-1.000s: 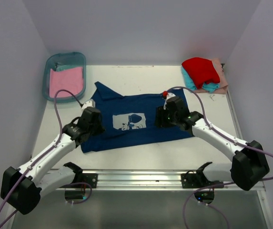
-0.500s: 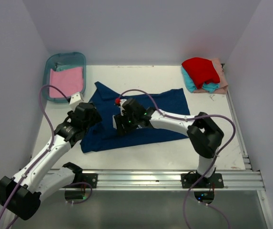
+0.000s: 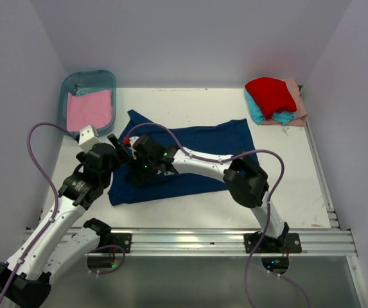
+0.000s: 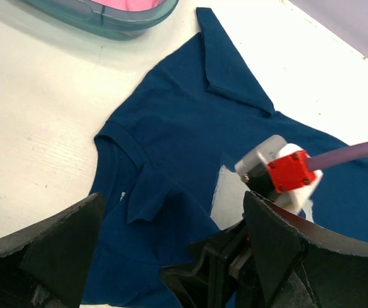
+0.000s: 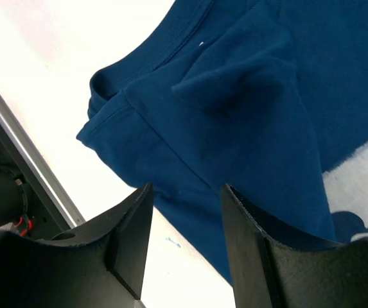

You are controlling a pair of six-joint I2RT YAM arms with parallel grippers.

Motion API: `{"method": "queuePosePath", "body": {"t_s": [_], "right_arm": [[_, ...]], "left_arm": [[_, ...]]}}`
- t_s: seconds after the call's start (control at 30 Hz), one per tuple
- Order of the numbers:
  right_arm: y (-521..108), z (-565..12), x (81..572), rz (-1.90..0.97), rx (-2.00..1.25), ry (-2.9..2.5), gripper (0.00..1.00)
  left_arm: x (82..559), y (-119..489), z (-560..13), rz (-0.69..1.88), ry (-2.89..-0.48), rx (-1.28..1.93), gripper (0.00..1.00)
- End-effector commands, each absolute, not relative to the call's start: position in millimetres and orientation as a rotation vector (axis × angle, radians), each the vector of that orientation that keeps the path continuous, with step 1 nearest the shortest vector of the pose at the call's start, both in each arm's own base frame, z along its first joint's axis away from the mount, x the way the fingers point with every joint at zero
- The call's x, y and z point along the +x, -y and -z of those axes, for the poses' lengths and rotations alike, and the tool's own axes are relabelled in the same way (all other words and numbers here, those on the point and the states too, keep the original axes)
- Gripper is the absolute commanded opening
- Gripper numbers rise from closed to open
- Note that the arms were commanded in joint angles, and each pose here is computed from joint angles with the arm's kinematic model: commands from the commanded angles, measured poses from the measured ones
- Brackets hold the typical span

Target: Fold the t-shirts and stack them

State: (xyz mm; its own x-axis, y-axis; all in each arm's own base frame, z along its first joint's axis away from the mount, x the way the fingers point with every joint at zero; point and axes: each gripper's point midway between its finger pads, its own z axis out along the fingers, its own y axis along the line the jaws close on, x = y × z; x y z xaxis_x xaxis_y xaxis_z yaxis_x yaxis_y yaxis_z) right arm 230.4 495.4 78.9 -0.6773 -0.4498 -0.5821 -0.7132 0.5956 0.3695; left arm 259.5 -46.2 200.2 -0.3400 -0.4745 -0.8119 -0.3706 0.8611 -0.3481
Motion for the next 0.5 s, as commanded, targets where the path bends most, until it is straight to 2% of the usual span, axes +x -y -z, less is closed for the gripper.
{"method": "queuePosePath", "body": {"t_s": [0.0,0.47], "right_arm": [[-501.5,-78.7,228.9,-0.796,-0.964,-2.401,0.49],[-496.2,-48.8,225.8,-0.718,-0.946,-2.472,0.37]], "left_arm": [[257.7,35.0,-212.0,0.106,-1.901,-0.685,0.94],[250.7,28.2,-211.1,0.094,-1.887,-0.709,0.97]]}}
